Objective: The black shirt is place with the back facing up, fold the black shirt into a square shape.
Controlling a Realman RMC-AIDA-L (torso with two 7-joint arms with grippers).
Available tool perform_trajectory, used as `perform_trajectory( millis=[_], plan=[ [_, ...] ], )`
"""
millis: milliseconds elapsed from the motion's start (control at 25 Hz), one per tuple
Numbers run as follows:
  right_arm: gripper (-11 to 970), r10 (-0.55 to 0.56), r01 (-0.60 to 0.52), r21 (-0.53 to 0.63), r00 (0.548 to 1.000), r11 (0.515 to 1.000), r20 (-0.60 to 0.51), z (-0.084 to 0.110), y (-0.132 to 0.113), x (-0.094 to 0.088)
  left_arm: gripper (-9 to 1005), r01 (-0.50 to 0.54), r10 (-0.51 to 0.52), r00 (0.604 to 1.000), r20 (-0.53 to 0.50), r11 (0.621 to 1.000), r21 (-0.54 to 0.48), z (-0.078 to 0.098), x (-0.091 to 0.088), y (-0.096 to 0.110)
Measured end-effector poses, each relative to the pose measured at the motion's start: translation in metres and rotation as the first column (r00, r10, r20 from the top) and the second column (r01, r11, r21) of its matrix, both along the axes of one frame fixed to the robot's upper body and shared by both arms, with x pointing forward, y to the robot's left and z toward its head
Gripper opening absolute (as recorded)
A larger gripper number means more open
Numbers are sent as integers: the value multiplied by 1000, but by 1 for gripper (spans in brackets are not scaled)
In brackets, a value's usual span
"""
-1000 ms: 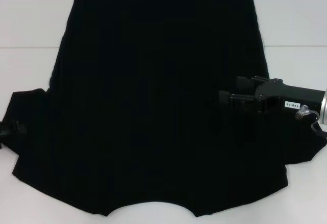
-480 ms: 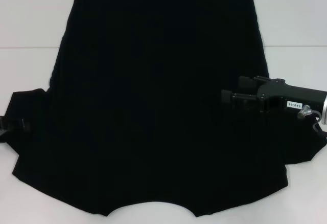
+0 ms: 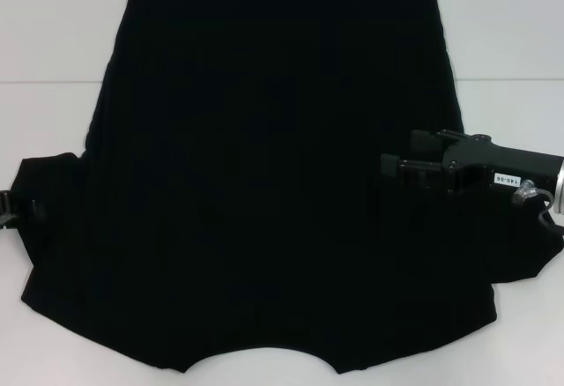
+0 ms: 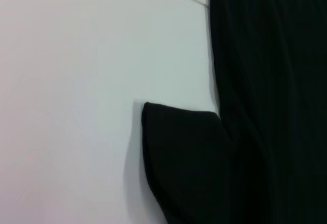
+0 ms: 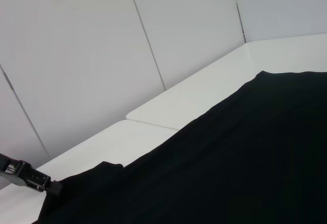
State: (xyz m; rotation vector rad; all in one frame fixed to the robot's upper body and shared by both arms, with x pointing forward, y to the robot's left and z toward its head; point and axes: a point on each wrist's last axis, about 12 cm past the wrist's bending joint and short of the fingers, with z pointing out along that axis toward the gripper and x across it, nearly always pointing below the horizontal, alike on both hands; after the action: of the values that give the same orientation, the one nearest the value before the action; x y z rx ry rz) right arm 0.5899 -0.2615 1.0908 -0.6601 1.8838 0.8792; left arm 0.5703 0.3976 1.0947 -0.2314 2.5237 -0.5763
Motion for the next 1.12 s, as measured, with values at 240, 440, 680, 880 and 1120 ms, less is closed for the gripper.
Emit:
perform_trajectory(
  millis=[240,440,680,880,1120],
  plan=[
    [916,-1,1,-1,1000,1000,1,-1,0,-1,335,-14,14,1000,5,1000,11,-3,1,1],
    [916,-6,6,-3,1000,1000,0,-2,0,-1,142,-22,21,1000,10,1000,21,-4,2,2],
    [916,-14,14,-8,1000,1000,1,-3,0,0,67,-37,35,999,37,998,47,-3,2,7],
    [915,-19,19,-4,1000,1000,-5,-3,0,0,30,-59,47,994,99,991,118,-1,10,13],
    [915,-24,24,9,1000,1000,-8,-4,1,-1,24,-84,57,987,153,981,174,1,15,19]
  ],
)
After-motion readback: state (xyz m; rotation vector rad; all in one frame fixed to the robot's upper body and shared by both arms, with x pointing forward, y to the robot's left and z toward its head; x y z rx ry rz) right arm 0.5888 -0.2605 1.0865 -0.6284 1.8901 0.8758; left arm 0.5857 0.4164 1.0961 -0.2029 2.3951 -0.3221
